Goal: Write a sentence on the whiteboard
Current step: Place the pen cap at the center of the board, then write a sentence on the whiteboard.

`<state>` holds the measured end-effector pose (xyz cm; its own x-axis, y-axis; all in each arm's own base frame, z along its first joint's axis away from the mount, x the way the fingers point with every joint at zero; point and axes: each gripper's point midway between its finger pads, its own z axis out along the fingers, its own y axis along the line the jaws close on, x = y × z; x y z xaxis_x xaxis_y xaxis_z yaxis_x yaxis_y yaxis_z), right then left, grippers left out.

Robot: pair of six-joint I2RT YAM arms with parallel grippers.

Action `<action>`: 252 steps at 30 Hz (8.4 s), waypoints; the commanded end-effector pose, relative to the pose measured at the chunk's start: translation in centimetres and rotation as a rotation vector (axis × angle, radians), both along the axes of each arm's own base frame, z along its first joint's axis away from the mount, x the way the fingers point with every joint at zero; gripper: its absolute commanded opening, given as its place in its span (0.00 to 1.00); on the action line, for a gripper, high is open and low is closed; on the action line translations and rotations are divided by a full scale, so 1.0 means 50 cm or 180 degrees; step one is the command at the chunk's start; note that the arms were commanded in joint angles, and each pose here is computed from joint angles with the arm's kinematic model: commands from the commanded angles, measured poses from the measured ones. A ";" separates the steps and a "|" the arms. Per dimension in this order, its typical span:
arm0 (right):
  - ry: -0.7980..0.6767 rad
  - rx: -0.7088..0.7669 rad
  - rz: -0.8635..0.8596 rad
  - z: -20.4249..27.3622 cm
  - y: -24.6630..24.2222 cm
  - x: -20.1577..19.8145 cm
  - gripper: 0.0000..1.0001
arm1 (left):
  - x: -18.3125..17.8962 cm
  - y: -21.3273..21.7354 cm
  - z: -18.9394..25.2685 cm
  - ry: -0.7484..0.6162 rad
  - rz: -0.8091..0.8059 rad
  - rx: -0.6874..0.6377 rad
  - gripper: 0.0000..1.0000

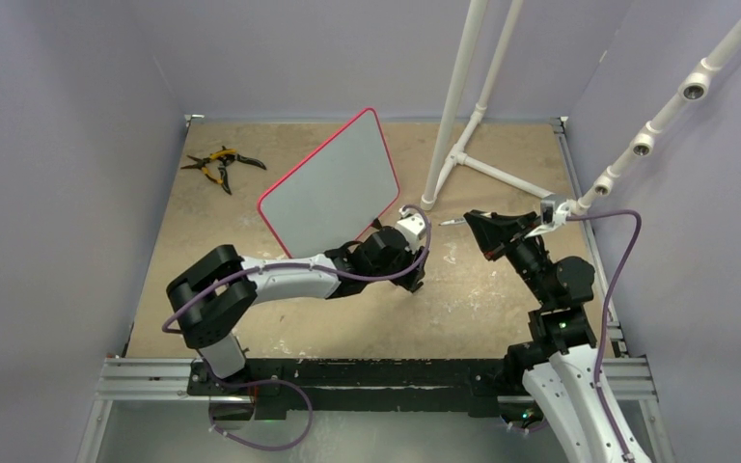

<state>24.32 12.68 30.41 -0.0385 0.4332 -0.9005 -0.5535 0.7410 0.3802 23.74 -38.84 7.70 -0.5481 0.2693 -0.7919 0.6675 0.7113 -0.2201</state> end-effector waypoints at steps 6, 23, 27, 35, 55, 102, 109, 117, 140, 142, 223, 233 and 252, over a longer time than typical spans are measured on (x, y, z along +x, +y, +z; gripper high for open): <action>-0.0192 -0.0034 0.0115 0.002 0.010 -0.008 0.05 | 0.079 0.046 0.245 -0.0653 0.0327 -0.0345 0.58; -0.0476 -0.0198 0.1119 0.011 0.125 -0.018 0.00 | 0.202 0.379 0.558 -0.0963 0.1127 -0.0333 0.61; -0.0554 -0.0141 0.1297 0.044 0.189 -0.019 0.00 | 0.233 0.494 0.556 -0.0953 0.1568 -0.0366 0.62; -0.0675 0.0092 0.1740 0.102 0.288 -0.011 0.00 | 0.185 0.504 0.537 -0.1002 0.1236 -0.0606 0.64; -0.0746 0.0577 0.2381 0.156 0.536 -0.003 0.00 | 0.164 0.538 0.471 -0.1348 0.1202 -0.0679 0.50; -0.0624 0.0973 0.2101 0.108 0.627 0.110 0.00 | 0.170 0.554 0.440 -0.1301 0.1261 -0.0592 0.19; -0.0520 0.0871 0.1996 0.079 0.629 0.124 0.00 | 0.171 0.555 0.443 -0.1309 0.1262 -0.0606 0.18; -0.0365 0.0773 0.1967 0.032 0.627 0.125 0.00 | 0.171 0.557 0.445 -0.1316 0.1266 -0.0614 0.18; -0.0380 0.0834 0.2121 0.044 0.614 0.092 0.00 | 0.173 0.559 0.446 -0.1304 0.1256 -0.0650 0.17; -0.0450 0.0914 0.2163 0.067 0.607 0.083 0.00 | 0.173 0.559 0.445 -0.1300 0.1260 -0.0651 0.17; -0.0132 0.0805 0.2015 -0.031 0.638 0.102 0.00 | 0.174 0.559 0.447 -0.1287 0.1207 -0.0718 0.13; -0.0154 0.0792 0.2033 -0.028 0.638 0.094 0.00 | 0.176 0.559 0.446 -0.1279 0.1209 -0.0723 0.12; -0.0392 0.0998 0.1626 0.035 0.597 0.118 0.00 | 0.175 0.559 0.445 -0.1276 0.1199 -0.0727 0.12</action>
<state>30.06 44.12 28.09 -0.3217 0.5485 -0.7718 -0.8424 0.2063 0.4978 32.51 -10.51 29.83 -0.2261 -0.0763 -0.9711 0.4186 0.8926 -0.1676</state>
